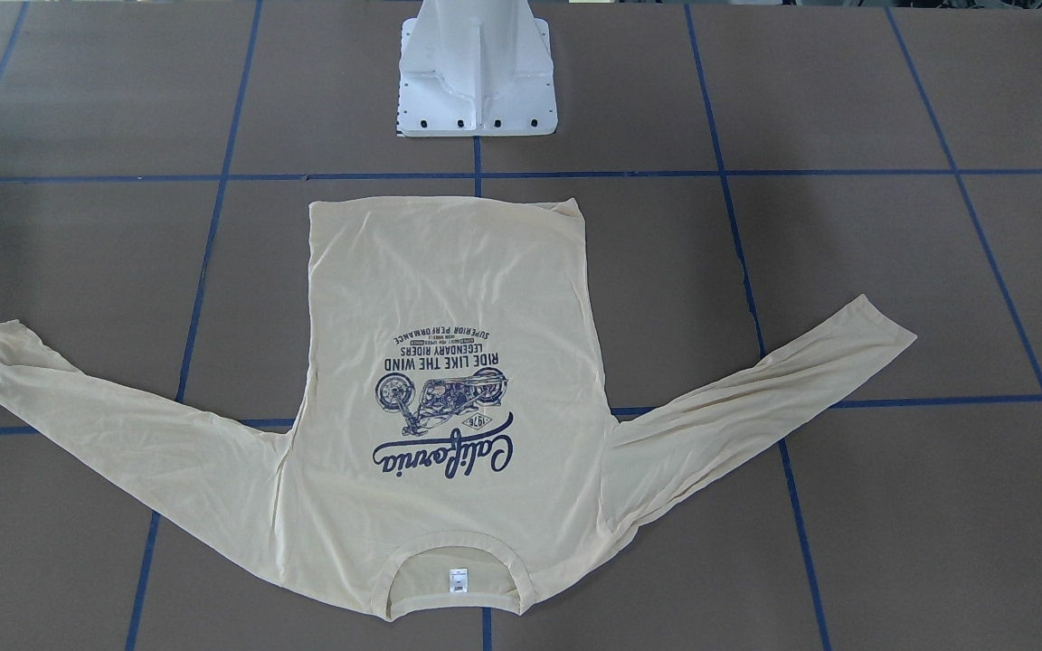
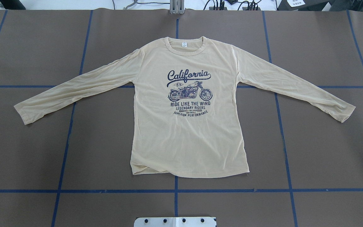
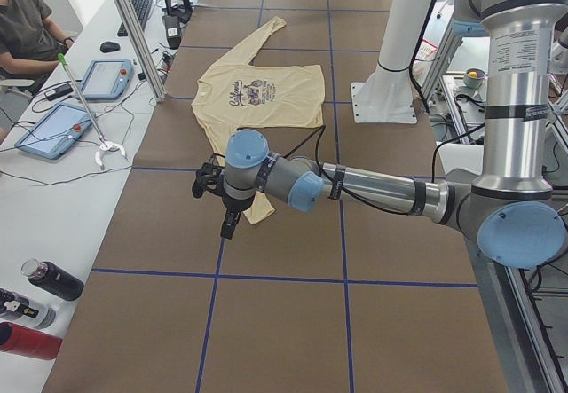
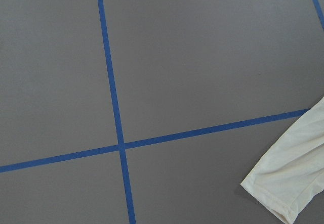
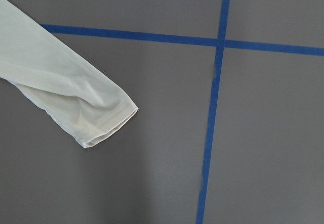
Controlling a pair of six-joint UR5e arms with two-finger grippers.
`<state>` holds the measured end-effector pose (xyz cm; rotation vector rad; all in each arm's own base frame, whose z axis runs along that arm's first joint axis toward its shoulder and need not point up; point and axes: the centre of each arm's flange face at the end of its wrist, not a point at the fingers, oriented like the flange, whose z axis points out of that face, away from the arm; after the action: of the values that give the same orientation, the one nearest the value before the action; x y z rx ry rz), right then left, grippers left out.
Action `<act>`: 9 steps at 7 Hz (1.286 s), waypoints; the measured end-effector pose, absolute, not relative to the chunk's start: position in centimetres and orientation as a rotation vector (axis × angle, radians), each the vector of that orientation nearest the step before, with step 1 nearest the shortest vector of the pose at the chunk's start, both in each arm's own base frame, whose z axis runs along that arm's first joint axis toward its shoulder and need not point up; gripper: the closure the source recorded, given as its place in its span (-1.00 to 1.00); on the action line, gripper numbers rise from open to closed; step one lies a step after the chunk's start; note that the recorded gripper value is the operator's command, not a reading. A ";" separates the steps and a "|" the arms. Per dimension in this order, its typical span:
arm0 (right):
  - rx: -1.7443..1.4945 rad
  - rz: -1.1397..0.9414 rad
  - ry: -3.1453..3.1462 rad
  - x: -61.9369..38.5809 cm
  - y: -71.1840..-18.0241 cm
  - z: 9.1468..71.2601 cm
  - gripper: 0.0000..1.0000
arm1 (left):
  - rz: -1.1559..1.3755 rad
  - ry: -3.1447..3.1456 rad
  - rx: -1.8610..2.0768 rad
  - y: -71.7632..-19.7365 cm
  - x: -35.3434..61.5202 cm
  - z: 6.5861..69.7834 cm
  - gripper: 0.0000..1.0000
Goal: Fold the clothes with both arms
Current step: 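Move the right gripper toward the sleeve cuff nearest it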
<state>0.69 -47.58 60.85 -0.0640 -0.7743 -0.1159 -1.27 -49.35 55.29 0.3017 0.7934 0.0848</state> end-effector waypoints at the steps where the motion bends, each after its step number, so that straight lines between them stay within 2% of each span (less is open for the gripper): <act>1: -0.063 -0.116 -0.774 0.6 -47.8 60.8 -1.00 | 0.089 0.793 0.302 -49.2 -1.2 55.5 -1.00; 5: -0.031 -0.129 -0.775 0.6 -48.2 60.9 -1.00 | 0.107 0.833 0.297 -48.5 -0.9 55.9 -1.00; 9: -0.024 -0.132 -0.864 -1.3 -49.2 60.6 -0.99 | 0.123 0.894 0.368 -48.4 -0.5 53.7 -1.00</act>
<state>-1.26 -49.17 60.61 -0.0238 -0.8642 -0.1322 -0.45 -48.35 53.70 0.3680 0.8942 0.1228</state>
